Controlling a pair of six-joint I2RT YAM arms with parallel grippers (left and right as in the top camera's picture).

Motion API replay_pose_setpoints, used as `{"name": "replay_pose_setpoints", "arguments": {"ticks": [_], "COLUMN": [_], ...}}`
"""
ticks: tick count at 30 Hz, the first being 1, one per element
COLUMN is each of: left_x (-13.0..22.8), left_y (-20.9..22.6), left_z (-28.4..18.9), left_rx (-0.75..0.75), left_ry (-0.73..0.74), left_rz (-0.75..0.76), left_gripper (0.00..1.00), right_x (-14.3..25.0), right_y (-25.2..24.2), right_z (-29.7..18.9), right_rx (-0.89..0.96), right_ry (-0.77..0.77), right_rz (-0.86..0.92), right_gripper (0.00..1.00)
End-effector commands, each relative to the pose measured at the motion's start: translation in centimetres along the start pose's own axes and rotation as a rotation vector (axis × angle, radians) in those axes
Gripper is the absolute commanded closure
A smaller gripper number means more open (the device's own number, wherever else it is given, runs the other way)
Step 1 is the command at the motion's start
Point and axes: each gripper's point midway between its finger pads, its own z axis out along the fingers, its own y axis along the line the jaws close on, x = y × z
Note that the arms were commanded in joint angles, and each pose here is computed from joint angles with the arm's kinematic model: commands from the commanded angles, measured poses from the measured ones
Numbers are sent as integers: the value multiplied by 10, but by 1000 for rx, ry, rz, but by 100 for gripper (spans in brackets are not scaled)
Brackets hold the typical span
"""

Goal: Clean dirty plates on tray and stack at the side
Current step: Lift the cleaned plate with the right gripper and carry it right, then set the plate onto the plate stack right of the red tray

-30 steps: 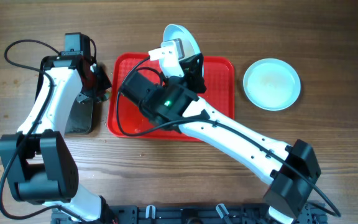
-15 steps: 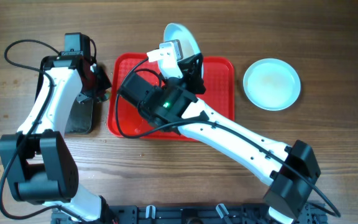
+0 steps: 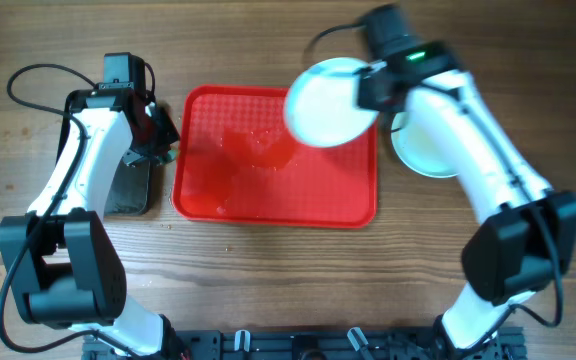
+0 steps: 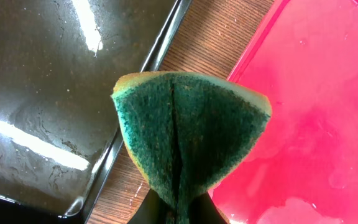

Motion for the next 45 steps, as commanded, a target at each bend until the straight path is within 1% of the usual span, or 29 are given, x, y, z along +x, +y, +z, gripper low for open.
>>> {"name": "replay_pose_setpoints", "arguments": {"ticks": [1,5,8,10,12,18,22,24,26,27,30,33,38,42,45], "left_x": [-4,-4,-4,-4,-4,-4,-13,-19,-21,-22,-25,-28,-45,-52,-47], "left_y": [0,0,0,0,0,0,1,2,8,14,32,46,68,91,99], "left_z": [-4,-4,-4,-4,-4,-5,-21,-34,-46,-52,-60,-61,-56,-38,-12], "left_rx": [-5,-5,-5,-5,-5,-5,8,16,17,3,-48,-79,-102,-132,-154], "left_ry": [-20,-20,-20,-20,-20,-22,-57,-84,-109,-120,-144,-152,-180,-151,-77], "left_rz": [14,14,13,14,14,13,2,-7,-18,-26,-53,-76,-34,-46,-45], "left_gripper": [96,96,96,96,96,96,96,96,96,96,96,96,96,96,96], "right_x": [-10,-13,-3,8,19,53,70,68,63,60,54,44,14,5,4], "right_y": [-60,-140,-193,-216,-222,-218,-216,-208,-190,-182,-174,-165,-139,-106,-83], "right_z": [-3,1,5,11,21,46,53,55,58,59,58,51,23,11,10], "right_rx": [-47,62,154,222,232,240,244,198,75,26,-26,-86,-128,-161,-183], "right_ry": [50,62,77,91,113,195,241,241,244,242,228,210,130,83,73], "right_rz": [155,310,415,473,483,471,467,470,416,395,387,334,200,121,68], "right_gripper": [96,96,96,96,96,96,96,77,59,54,52,52,50,46,40]}}
